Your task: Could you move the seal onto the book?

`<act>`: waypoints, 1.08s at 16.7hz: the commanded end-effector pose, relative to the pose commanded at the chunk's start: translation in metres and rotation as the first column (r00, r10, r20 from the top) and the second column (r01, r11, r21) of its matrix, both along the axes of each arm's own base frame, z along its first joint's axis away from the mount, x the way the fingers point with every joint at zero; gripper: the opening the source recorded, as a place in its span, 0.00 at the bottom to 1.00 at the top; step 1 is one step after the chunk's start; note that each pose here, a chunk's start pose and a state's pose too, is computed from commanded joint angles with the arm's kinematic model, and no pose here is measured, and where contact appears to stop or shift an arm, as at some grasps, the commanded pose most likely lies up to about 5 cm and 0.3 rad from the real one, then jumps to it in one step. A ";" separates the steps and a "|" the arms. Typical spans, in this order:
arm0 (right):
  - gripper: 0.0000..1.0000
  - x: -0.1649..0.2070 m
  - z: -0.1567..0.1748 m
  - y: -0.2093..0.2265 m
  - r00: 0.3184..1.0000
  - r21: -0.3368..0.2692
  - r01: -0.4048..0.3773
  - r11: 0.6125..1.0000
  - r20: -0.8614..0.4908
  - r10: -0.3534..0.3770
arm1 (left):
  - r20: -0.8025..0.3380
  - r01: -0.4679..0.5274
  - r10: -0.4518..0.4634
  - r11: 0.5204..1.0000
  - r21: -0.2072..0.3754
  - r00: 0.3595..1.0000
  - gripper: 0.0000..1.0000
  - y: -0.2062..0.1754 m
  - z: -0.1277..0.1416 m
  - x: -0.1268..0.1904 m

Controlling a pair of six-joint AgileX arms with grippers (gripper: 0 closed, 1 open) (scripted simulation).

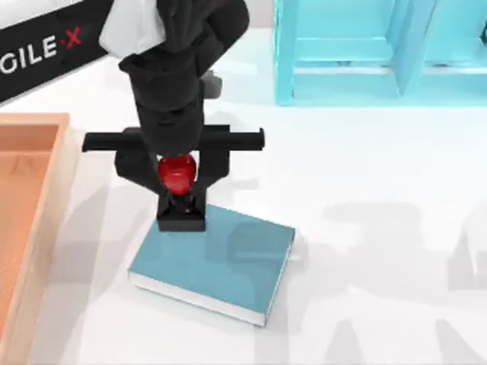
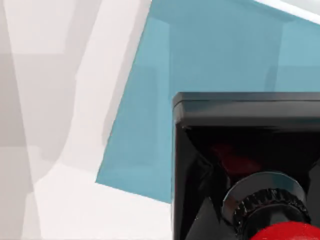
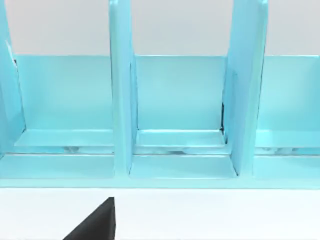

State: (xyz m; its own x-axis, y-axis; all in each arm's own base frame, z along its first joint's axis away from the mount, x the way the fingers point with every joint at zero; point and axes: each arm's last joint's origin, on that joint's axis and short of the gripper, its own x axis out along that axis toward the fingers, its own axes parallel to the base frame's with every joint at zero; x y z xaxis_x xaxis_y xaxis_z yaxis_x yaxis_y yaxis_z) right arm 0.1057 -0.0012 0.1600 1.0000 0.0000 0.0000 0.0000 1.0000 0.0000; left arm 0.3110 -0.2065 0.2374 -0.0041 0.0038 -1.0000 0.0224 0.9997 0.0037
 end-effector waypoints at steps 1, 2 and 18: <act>1.00 0.000 0.000 0.000 1.000 0.000 0.000 1.000 0.000 0.000 | 0.002 0.000 0.000 1.000 -0.001 1.000 0.00 -0.013 -0.007 -0.007; 1.00 0.000 0.000 0.000 1.000 0.000 0.000 1.000 0.000 0.000 | 0.005 -0.001 0.001 1.000 -0.003 1.000 0.00 -0.022 -0.012 -0.012; 1.00 0.000 0.000 0.000 1.000 0.000 0.000 1.000 0.000 0.000 | 0.008 -0.001 0.001 1.000 -0.005 1.000 0.23 -0.029 -0.012 -0.017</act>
